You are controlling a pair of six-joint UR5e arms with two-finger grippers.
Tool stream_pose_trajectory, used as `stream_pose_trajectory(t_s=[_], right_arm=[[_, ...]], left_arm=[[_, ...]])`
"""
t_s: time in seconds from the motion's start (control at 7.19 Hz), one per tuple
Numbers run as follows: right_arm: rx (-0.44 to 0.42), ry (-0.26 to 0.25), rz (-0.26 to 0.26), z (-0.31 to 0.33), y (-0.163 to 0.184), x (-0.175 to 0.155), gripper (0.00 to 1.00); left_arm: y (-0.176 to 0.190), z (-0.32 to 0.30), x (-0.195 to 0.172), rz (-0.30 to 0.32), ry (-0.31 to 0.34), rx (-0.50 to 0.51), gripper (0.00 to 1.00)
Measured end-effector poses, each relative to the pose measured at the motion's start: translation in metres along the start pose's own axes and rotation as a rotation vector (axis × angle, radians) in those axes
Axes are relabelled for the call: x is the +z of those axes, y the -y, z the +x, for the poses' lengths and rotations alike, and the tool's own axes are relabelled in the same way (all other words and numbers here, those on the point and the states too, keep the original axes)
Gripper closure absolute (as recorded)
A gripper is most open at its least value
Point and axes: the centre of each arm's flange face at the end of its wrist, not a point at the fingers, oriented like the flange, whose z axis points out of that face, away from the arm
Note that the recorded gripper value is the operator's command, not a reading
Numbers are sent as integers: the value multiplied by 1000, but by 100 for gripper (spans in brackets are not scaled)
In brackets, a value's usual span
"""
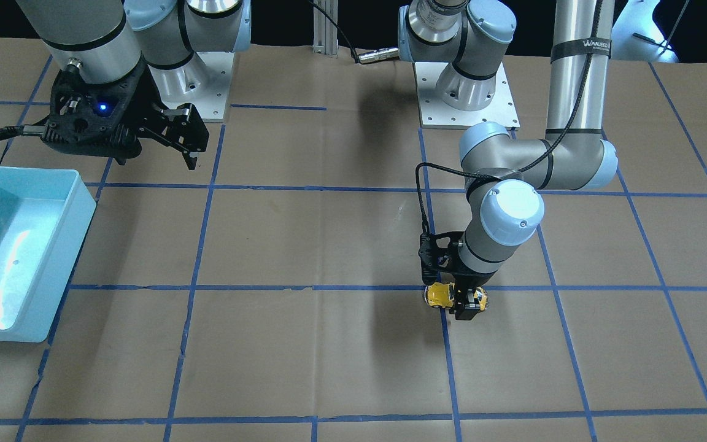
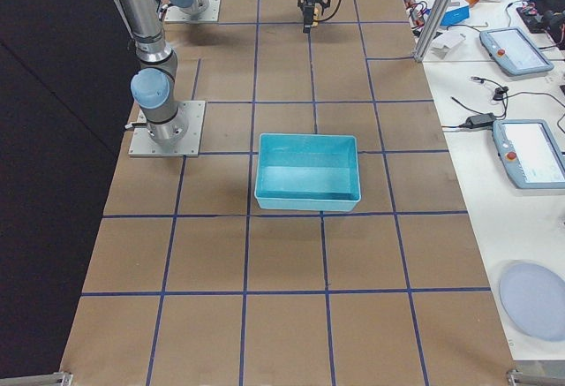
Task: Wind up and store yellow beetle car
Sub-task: 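Hold the car with the left gripper and rotate it on the table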
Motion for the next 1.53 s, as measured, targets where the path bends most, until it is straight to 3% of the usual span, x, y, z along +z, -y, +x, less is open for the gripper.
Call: stream_pose_trajectory(t_s=[0.84,1.53], right_arm=[[3,3,-4,1,2,2,0],[7,5,-5,1,1,2,0]], left_arm=[[-5,-2,-15,5,28,-26,78],[5,5,-29,214,44,-73,78]])
